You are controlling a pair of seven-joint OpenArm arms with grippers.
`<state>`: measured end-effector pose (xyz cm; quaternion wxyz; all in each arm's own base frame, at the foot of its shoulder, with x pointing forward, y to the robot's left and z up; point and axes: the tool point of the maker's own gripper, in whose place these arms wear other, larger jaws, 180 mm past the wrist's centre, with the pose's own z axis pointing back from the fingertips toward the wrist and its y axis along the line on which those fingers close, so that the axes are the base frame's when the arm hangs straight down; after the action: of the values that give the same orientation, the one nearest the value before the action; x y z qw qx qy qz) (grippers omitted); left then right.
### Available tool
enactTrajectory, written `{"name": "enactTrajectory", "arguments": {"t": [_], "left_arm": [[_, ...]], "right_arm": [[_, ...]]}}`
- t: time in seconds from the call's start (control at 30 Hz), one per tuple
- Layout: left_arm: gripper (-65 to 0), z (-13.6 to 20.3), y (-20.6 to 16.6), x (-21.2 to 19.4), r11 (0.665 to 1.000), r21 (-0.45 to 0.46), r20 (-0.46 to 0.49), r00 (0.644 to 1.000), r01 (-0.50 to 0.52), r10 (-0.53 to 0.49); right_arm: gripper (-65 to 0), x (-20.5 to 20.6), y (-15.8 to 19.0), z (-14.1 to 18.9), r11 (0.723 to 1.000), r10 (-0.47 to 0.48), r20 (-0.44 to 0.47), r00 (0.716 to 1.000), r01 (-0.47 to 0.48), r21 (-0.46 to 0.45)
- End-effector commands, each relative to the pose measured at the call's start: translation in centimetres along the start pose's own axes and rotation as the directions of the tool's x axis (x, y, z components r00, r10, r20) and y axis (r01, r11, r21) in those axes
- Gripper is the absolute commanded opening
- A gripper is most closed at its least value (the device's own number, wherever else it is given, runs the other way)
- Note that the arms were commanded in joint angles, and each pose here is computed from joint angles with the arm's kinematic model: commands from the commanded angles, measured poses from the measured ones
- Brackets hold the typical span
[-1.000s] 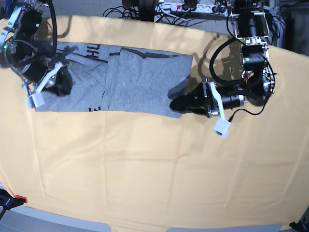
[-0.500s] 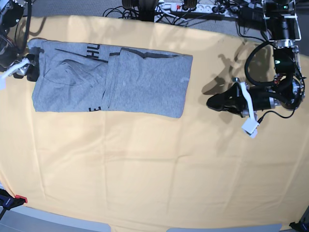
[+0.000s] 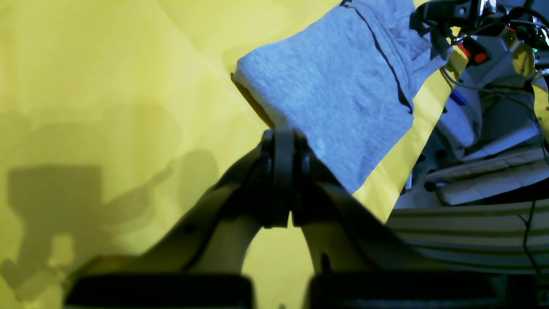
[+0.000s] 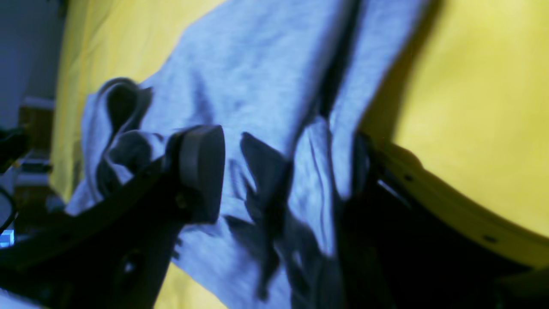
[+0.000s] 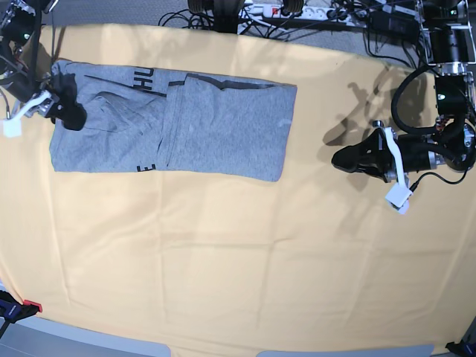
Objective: Layout the t-shirt on the table in an organized manner, then fold the t-shirt properly
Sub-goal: 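Lift the folded bundle with the right gripper and flip it over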
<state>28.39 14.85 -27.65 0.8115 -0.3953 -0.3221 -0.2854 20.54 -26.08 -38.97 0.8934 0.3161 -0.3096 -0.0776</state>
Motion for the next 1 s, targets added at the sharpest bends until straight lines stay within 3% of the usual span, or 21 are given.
{"name": "enactTrajectory", "arguments": {"t": [0.0, 0.1, 0.17, 0.3, 0.33, 0.5, 0.6, 0.7, 0.97], "left_arm": [[-65.0, 0.7, -0.2, 1.7, 0.999, 0.000, 0.039, 0.998, 0.039, -0.039], [-65.0, 0.7, -0.2, 1.7, 0.999, 0.000, 0.039, 0.998, 0.039, -0.039], [-65.0, 0.7, -0.2, 1.7, 0.999, 0.001, 0.038, 0.998, 0.039, -0.039], [-65.0, 0.7, -0.2, 1.7, 0.999, 0.001, 0.038, 0.998, 0.039, -0.039], [-65.0, 0.7, -0.2, 1.7, 0.999, 0.001, 0.038, 0.998, 0.039, -0.039], [-65.0, 0.7, -0.2, 1.7, 0.999, 0.001, 0.038, 0.998, 0.040, -0.040], [-65.0, 0.7, -0.1, 1.6, 0.999, 0.004, 0.036, 0.999, 0.040, -0.040], [-65.0, 0.7, -0.1, 1.6, 0.999, 0.007, 0.033, 0.999, 0.041, -0.041], [-65.0, 0.7, -0.1, 1.6, 0.999, 0.007, 0.033, 0.999, 0.041, -0.041]], "right_arm": [[-24.1, -1.8, -0.7, 0.1, 0.999, 0.010, -0.106, 0.994, -0.014, -0.039], [-24.8, -2.4, -0.1, -0.7, 0.999, 0.024, -0.141, 0.990, -0.027, -0.019], [-30.4, -2.6, 0.2, -1.1, 0.999, 0.034, -0.157, 0.987, -0.036, -0.010], [-60.1, -1.8, 0.4, -1.1, 0.998, 0.056, -0.147, 0.988, -0.058, -0.007], [-65.0, -1.3, 0.5, -1.0, 0.997, 0.072, -0.141, 0.987, -0.074, -0.009], [-65.0, 1.9, 1.4, 0.6, 0.975, 0.212, -0.115, 0.971, -0.218, -0.051], [-65.0, 3.6, 1.6, 1.9, 0.936, 0.310, -0.123, 0.943, -0.325, -0.134], [-65.0, 5.5, 1.8, 3.7, 0.879, 0.396, -0.125, 0.910, -0.415, -0.233], [-65.0, 10.3, 5.8, 8.3, 0.729, 0.597, -0.037, 0.802, -0.561, -0.392]]}}
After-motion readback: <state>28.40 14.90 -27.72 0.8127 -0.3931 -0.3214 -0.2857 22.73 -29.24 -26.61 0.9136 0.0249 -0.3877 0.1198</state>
